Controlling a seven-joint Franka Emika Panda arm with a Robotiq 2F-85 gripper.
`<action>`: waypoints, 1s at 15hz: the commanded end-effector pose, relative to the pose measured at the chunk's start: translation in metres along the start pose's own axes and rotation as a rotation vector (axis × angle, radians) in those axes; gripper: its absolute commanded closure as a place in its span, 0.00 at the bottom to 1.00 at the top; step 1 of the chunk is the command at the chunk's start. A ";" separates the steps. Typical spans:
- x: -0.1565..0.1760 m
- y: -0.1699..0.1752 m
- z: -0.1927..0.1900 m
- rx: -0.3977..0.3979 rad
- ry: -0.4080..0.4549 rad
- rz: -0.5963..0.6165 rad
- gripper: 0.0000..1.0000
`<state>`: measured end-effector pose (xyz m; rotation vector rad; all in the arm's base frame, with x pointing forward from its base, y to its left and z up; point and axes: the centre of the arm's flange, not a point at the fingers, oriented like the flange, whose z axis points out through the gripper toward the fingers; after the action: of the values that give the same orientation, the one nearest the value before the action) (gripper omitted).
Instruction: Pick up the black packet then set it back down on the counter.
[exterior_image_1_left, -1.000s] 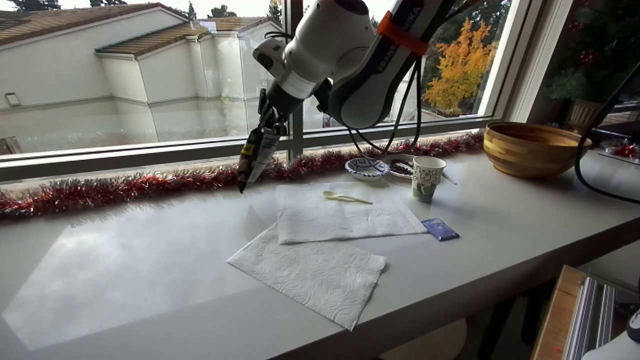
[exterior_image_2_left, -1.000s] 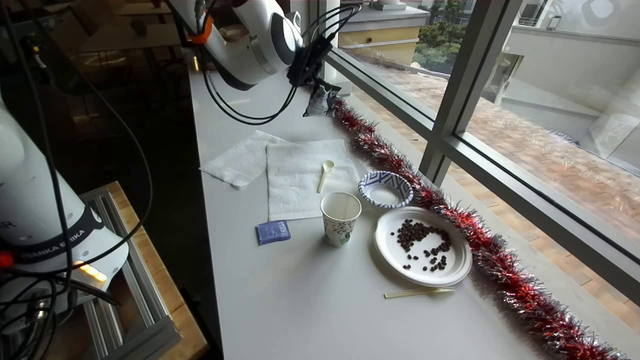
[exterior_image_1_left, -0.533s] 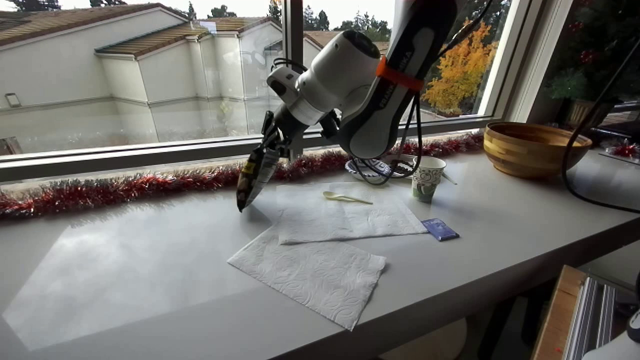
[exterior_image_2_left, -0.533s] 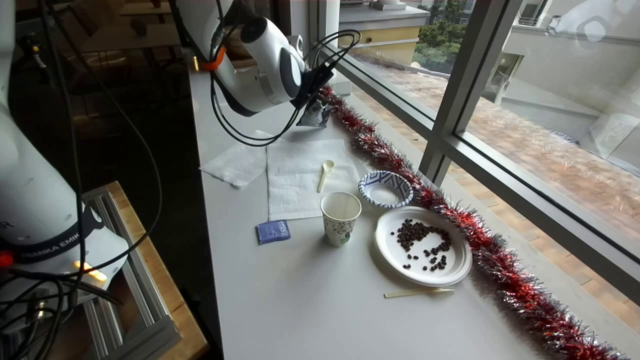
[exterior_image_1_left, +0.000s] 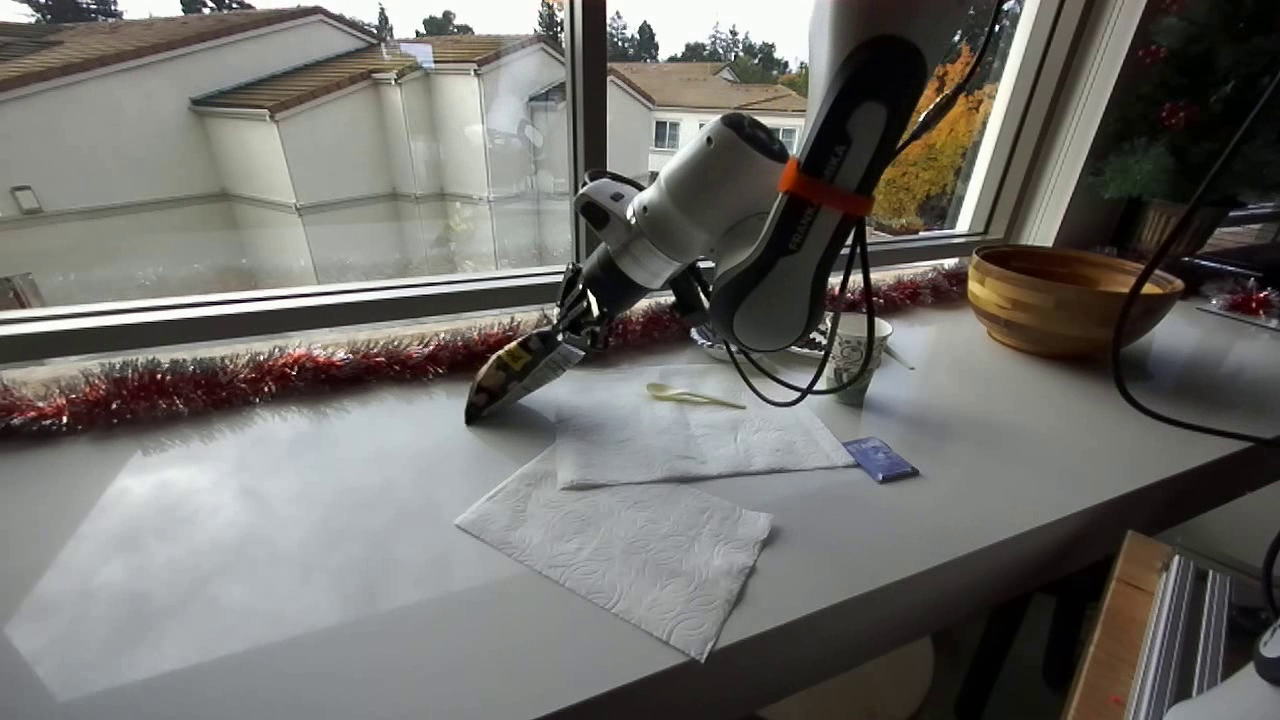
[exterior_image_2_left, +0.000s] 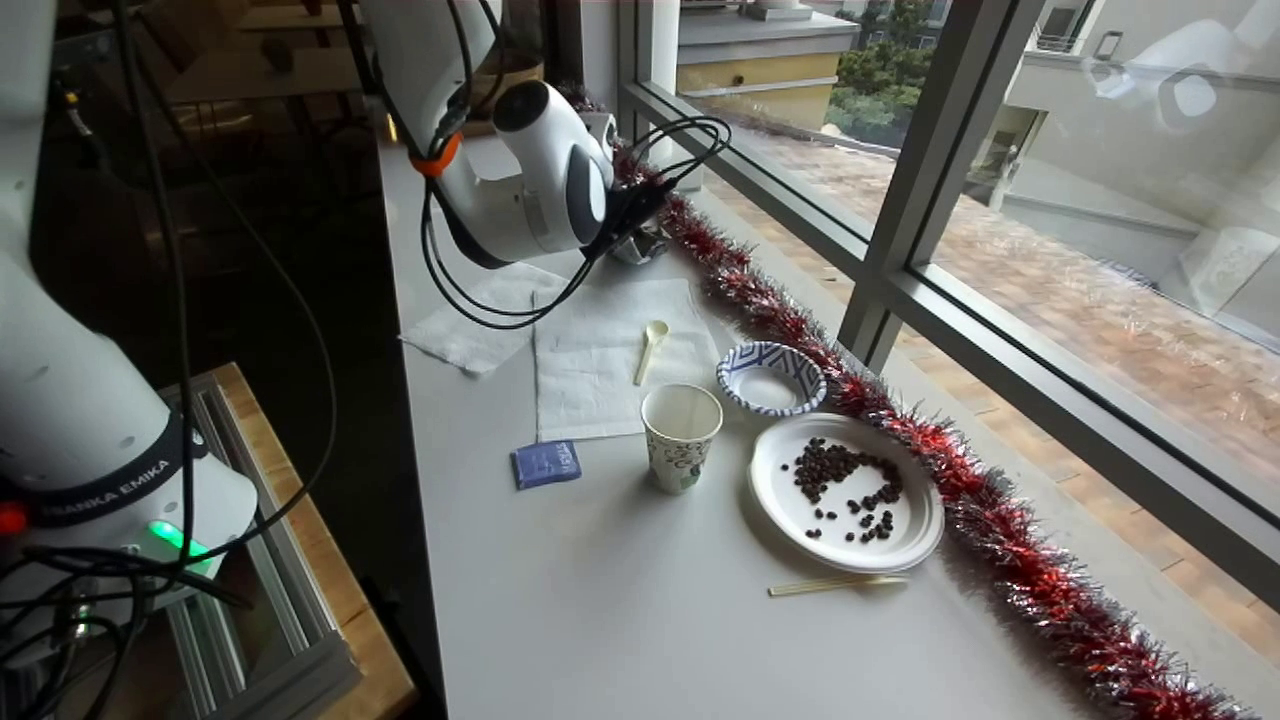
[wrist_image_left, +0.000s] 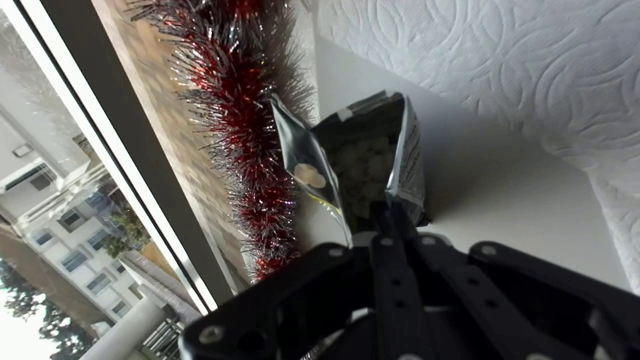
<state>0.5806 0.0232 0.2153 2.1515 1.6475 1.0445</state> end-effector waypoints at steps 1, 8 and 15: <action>-0.019 0.005 -0.012 0.045 -0.011 0.064 1.00; -0.037 -0.012 -0.005 0.181 -0.041 0.138 1.00; -0.041 -0.024 0.002 0.291 -0.051 0.203 1.00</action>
<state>0.5443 0.0110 0.1679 2.4869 1.6424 0.8674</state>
